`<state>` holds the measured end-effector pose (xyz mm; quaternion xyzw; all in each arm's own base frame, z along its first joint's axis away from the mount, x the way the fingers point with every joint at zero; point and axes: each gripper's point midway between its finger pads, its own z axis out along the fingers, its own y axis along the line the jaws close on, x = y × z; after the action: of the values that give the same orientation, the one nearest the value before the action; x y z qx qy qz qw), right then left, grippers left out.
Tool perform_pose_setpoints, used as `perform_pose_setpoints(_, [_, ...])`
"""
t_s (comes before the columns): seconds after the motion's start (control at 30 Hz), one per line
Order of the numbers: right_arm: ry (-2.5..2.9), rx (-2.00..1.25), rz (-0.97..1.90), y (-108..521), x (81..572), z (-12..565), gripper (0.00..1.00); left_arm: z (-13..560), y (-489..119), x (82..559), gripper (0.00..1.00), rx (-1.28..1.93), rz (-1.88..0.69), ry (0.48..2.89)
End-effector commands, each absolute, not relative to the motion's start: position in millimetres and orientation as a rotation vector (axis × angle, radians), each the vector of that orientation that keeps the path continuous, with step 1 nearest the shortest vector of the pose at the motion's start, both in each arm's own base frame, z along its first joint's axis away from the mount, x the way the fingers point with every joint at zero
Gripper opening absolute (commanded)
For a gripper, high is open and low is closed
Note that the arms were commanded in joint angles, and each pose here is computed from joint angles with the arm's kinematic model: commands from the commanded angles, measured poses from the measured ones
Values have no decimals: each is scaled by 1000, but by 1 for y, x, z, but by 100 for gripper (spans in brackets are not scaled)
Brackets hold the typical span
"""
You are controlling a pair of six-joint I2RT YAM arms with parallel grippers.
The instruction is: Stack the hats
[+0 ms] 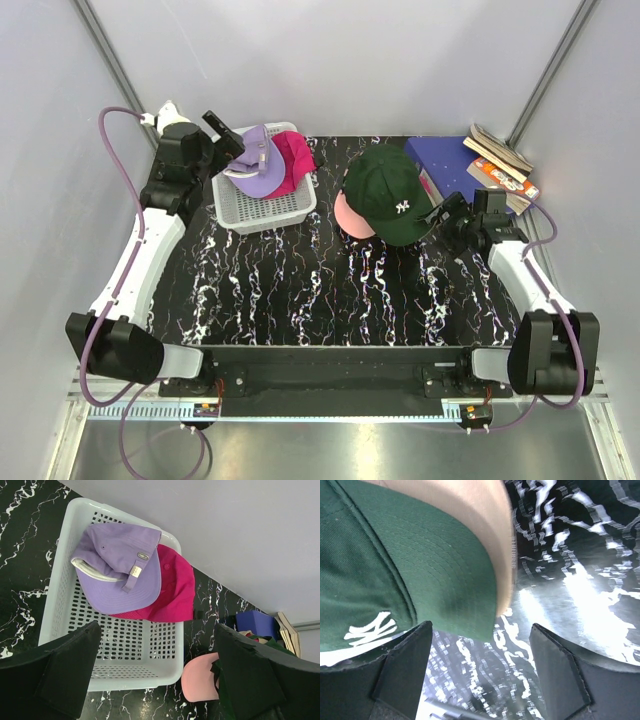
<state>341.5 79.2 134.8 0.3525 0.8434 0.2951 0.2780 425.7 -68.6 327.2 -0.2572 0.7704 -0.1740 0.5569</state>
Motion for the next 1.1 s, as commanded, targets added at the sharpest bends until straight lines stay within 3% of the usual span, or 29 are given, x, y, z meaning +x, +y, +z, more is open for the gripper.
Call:
perform_pose_setpoints(0.0, [2206, 900, 584, 50, 339, 158, 86, 362, -63, 433, 99, -563, -413, 1723])
perform_pose_setpoints(0.3, [1973, 880, 244, -8, 337, 213, 87, 339, -68, 463, 99, -466, -317, 1804])
perform_pose_setpoints(0.6, [1843, 848, 296, -9, 364, 248, 83, 237, -99, 536, 99, -230, -76, 2136])
perform_pose_setpoints(0.9, [1807, 871, 262, -17, 375, 254, 83, 189, -82, 575, 99, -203, 109, 2195])
perform_pose_setpoints(1.07, [1818, 869, 273, -15, 385, 253, 83, 161, -70, 582, 94, -248, 115, 2236])
